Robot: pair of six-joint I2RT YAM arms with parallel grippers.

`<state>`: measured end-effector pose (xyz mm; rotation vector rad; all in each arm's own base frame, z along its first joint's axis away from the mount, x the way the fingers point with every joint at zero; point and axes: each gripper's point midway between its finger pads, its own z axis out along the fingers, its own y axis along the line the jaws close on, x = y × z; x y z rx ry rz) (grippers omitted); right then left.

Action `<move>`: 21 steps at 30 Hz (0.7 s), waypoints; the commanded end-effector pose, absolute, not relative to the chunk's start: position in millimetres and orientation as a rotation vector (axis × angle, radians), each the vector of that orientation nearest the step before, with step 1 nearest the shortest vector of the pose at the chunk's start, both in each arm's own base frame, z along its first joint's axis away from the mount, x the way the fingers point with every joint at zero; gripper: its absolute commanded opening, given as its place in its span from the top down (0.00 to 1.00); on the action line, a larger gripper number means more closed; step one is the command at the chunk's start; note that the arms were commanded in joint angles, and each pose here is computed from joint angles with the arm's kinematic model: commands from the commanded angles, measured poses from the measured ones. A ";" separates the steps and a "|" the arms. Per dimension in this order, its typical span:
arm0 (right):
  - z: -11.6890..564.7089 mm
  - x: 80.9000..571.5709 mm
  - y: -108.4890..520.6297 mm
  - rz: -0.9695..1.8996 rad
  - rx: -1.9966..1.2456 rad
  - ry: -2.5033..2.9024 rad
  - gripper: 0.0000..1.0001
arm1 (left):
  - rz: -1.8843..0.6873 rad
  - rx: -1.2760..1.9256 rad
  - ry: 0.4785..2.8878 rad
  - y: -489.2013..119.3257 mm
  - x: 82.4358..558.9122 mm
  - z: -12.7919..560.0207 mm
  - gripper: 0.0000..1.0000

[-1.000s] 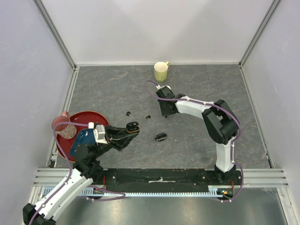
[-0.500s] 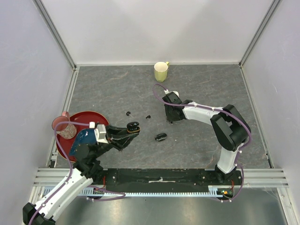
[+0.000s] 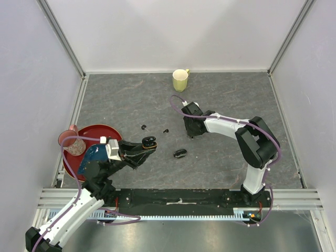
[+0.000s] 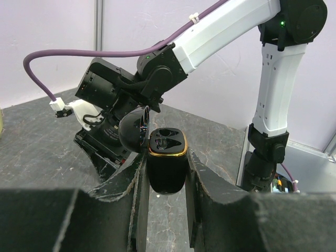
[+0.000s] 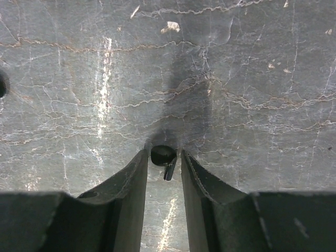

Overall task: Insert the wireless bluetooth earbuds into the charging case
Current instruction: Pick up the earbud from the center of the board.

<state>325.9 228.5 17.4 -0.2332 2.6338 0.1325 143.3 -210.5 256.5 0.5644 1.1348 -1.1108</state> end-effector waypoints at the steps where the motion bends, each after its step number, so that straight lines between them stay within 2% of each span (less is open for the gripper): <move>1: 4.6 317.6 222.9 0.093 -0.282 2.703 0.61 | -1.101 0.557 1.108 -208.8 143.2 261.3 0.98; 10: 2.8 325.0 225.2 0.100 -0.262 2.703 0.62 | -1.101 0.553 1.111 -208.6 143.6 260.7 0.98; 13: -0.1 324.1 225.0 0.102 -0.266 2.712 0.64 | -1.102 0.551 1.115 -208.4 143.8 259.6 0.98; 16: -0.4 323.5 224.2 0.103 -0.262 2.715 0.71 | -1.098 0.548 1.112 -207.6 144.1 260.4 0.98; 21: 3.0 320.4 221.9 0.104 -0.264 2.712 0.68 | -1.098 0.551 1.117 -208.0 143.8 258.6 0.98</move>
